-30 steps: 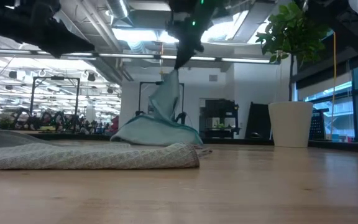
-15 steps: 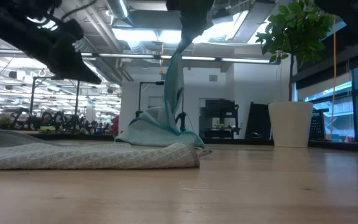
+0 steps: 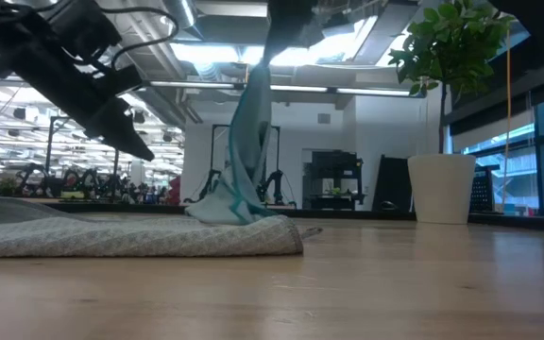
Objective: Roll microfiber towels into tight, uniform cylinder then place into a basket
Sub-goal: Fold the blue towel
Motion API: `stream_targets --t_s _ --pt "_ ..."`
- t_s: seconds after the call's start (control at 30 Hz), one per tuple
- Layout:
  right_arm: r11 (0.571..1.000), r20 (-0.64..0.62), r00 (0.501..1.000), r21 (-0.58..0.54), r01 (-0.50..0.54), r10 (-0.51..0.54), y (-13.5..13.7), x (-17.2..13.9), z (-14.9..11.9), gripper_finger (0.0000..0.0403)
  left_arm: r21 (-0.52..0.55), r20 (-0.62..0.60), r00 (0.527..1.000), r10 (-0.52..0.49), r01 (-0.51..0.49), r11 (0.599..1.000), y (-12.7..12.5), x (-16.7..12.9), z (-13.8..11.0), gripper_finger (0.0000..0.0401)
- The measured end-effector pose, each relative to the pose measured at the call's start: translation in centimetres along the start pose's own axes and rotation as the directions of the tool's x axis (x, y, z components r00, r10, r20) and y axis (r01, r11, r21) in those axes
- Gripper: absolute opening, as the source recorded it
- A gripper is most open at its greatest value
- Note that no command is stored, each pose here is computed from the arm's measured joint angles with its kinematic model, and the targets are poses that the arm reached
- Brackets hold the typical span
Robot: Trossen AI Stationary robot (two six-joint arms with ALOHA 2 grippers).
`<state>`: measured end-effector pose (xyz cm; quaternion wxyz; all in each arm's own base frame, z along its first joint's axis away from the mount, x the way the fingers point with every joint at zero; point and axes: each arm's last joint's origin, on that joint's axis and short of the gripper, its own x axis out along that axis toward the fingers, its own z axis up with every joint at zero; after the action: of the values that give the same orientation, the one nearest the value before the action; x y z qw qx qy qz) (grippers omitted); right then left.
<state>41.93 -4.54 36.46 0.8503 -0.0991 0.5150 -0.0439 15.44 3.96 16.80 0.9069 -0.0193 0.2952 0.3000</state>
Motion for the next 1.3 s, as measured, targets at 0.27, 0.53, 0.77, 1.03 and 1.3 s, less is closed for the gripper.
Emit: stream_targets --t_s 0.27,0.53,0.77,1.03,1.3 --pt "1.0 0.003 1.0 0.004 0.002 -0.002 -0.1 0.0 0.0 0.0002 0.132 0.065 0.996 -0.068 0.059 0.989 -0.4 0.9 0.8 0.0067" --pt "1.0 0.004 1.0 0.008 0.004 -0.004 -0.2 0.0 0.0 0.0004 0.192 0.105 0.995 -0.006 -0.014 0.981 0.1 2.9 1.3 0.0067" --pt "1.0 0.004 1.0 0.007 0.003 -0.003 -0.2 0.0 0.0 0.0004 0.117 0.063 0.997 0.033 -0.04 0.992 2.4 5.4 1.8 0.0069" --pt "1.0 0.004 1.0 0.008 0.003 -0.003 -0.2 0.0 0.0 0.0005 -0.012 -0.086 0.996 -0.001 0.0 1.0 5.0 8.9 4.0 0.0066" --pt "1.0 0.004 1.0 0.008 0.004 -0.004 -0.2 0.0 0.0 0.0005 -0.197 -0.259 0.966 -0.024 -0.029 0.98 7.4 12.4 5.4 0.006"
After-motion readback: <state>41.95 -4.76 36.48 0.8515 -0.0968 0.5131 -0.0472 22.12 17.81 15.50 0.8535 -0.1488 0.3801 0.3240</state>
